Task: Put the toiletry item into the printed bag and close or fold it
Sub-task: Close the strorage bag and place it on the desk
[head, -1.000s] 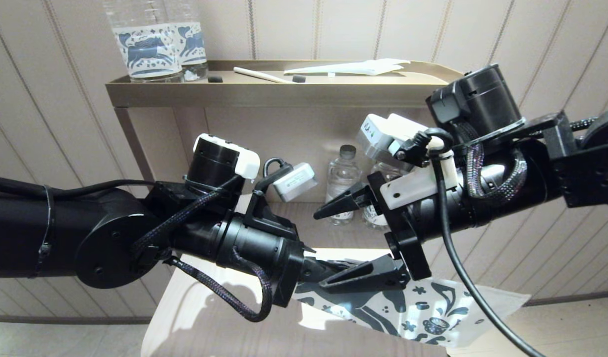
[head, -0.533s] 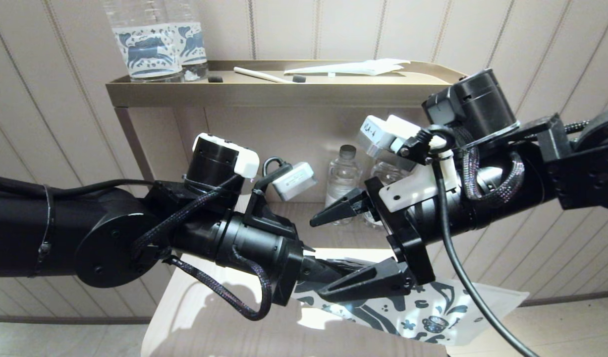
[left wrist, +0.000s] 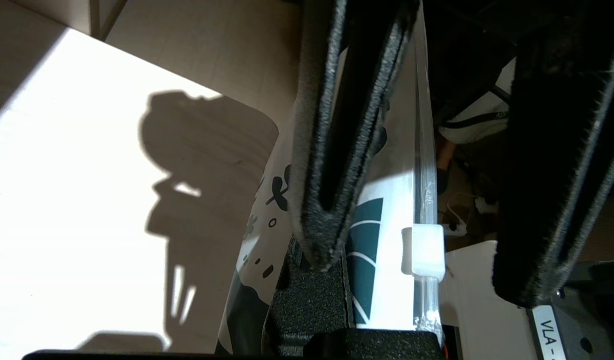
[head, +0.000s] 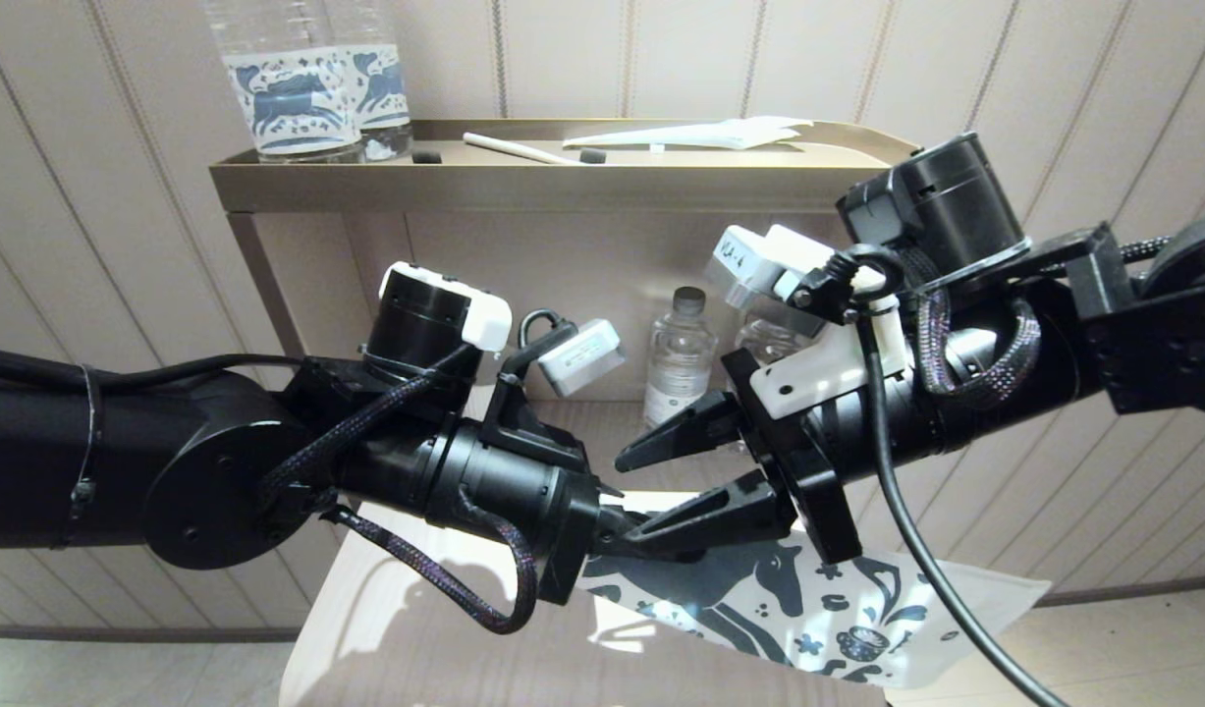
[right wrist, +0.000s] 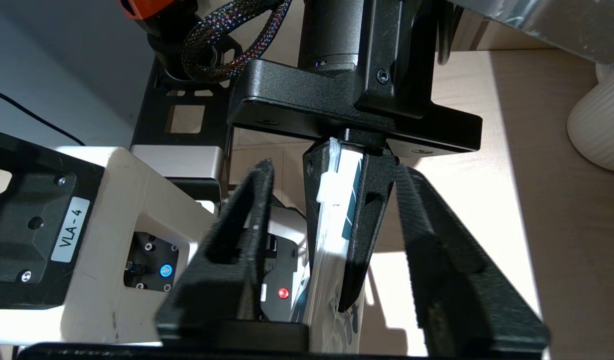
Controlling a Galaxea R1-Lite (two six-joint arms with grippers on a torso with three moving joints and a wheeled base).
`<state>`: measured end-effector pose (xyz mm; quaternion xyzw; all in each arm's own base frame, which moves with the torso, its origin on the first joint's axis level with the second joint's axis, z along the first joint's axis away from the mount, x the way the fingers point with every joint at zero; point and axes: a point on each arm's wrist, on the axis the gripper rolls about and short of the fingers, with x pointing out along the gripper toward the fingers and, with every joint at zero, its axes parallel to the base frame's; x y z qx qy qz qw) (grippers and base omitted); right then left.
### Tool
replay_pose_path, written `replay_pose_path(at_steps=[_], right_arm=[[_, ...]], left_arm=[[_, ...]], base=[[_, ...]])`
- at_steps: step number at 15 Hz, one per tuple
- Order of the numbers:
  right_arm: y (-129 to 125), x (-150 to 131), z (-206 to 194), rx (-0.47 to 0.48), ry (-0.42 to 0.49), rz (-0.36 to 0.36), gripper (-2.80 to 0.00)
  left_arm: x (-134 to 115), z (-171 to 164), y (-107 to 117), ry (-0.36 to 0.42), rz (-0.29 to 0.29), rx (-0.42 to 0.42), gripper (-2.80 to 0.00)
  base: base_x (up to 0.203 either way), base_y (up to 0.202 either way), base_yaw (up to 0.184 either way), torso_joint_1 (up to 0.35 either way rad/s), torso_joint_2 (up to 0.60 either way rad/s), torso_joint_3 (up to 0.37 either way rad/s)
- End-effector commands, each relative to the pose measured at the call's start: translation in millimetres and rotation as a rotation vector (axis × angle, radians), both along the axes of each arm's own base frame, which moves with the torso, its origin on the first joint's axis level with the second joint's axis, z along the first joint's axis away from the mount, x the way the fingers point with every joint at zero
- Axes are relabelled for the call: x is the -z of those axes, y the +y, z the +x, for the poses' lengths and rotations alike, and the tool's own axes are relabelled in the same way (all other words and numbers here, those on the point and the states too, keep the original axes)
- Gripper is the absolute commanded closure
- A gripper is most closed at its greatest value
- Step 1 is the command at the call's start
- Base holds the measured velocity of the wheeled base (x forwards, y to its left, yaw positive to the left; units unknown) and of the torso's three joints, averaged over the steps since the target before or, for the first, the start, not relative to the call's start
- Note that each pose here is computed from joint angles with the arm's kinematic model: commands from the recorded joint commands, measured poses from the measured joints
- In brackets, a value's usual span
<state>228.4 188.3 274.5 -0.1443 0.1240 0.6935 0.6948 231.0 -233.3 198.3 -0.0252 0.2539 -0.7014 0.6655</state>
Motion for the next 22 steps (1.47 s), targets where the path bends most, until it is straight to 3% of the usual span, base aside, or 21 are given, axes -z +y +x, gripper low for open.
replay_pose_path(at_steps=[1, 12, 18, 22], right_arm=[[0.1, 0.3, -0.3, -0.006, -0.001, 0.001, 0.00], [-15.9, -1.2, -13.8, 0.017, -0.010, -0.003, 0.00], [-45.8, 0.8, -29.0, 0.083, -0.007, -0.007, 0.00], [-87.8, 7.8, -51.9, 0.200, -0.004, -0.010, 0.00]], left_arm=[[0.0, -0.2, -0.2, 0.000, -0.003, 0.005, 0.00], [-0.4, -0.8, 0.3, -0.006, -0.003, 0.006, 0.00], [-0.6, -1.8, 0.6, -0.006, -0.003, 0.007, 0.00], [-3.6, -2.8, 2.2, -0.014, -0.009, 0.006, 0.00]], base=[[0.000, 0.000, 0.000, 0.000, 0.00, 0.000], [0.000, 0.000, 0.000, 0.000, 0.00, 0.000], [0.000, 0.000, 0.000, 0.000, 0.00, 0.000], [0.000, 0.000, 0.000, 0.000, 0.00, 0.000]])
